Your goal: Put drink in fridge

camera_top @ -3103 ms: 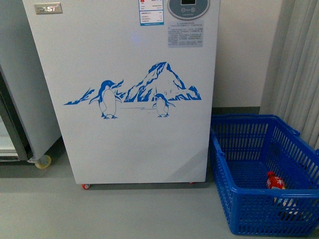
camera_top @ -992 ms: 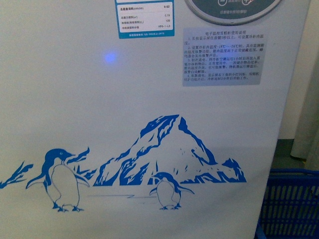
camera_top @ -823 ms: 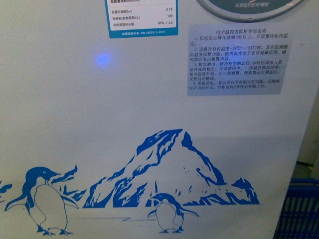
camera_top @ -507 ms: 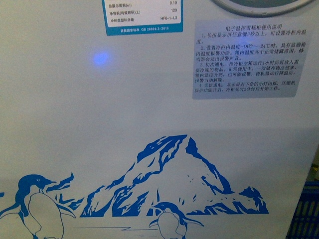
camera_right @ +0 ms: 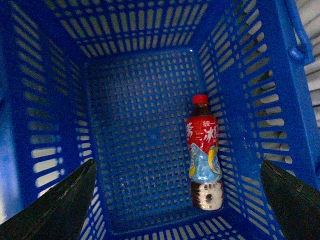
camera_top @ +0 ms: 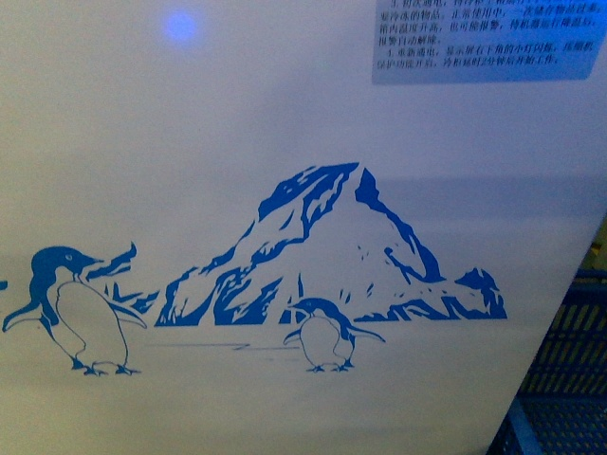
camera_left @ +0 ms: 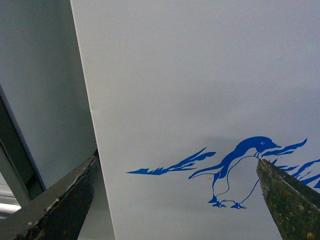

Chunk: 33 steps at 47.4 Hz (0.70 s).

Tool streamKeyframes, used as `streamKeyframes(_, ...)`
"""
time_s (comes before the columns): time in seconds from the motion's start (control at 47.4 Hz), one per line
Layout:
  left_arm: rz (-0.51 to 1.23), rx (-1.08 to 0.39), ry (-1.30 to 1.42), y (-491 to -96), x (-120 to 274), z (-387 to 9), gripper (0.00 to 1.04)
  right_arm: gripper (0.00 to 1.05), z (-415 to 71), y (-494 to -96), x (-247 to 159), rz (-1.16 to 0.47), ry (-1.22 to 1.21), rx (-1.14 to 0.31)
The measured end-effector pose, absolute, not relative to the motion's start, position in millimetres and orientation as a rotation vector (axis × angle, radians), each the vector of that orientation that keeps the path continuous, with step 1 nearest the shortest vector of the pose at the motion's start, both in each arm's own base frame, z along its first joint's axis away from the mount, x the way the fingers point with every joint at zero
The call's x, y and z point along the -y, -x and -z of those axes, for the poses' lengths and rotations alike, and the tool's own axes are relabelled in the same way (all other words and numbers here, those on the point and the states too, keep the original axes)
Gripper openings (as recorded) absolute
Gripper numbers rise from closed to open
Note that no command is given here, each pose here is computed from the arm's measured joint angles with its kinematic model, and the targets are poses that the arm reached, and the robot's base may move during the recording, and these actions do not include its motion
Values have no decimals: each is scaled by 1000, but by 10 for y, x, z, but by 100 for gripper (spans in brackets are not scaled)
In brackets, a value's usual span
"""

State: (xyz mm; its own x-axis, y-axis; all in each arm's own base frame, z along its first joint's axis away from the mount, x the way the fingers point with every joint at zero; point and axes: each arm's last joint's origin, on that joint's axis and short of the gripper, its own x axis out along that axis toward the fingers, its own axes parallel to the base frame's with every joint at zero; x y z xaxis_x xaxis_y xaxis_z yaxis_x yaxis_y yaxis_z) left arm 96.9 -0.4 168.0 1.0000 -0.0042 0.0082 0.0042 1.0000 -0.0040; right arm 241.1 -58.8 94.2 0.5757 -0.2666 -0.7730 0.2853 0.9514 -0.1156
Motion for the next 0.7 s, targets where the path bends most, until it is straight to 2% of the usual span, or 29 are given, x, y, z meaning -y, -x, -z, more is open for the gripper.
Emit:
streamKeyframes(0.274, 4, 8, 4, -969, 4, -1680, 97, 98, 47, -2734, 922, 410, 2, -1065)
streamKeyframes(0.697, 4, 8, 4, -969, 4, -1680, 97, 98, 1104, -2829, 1294, 414, 86, -1214)
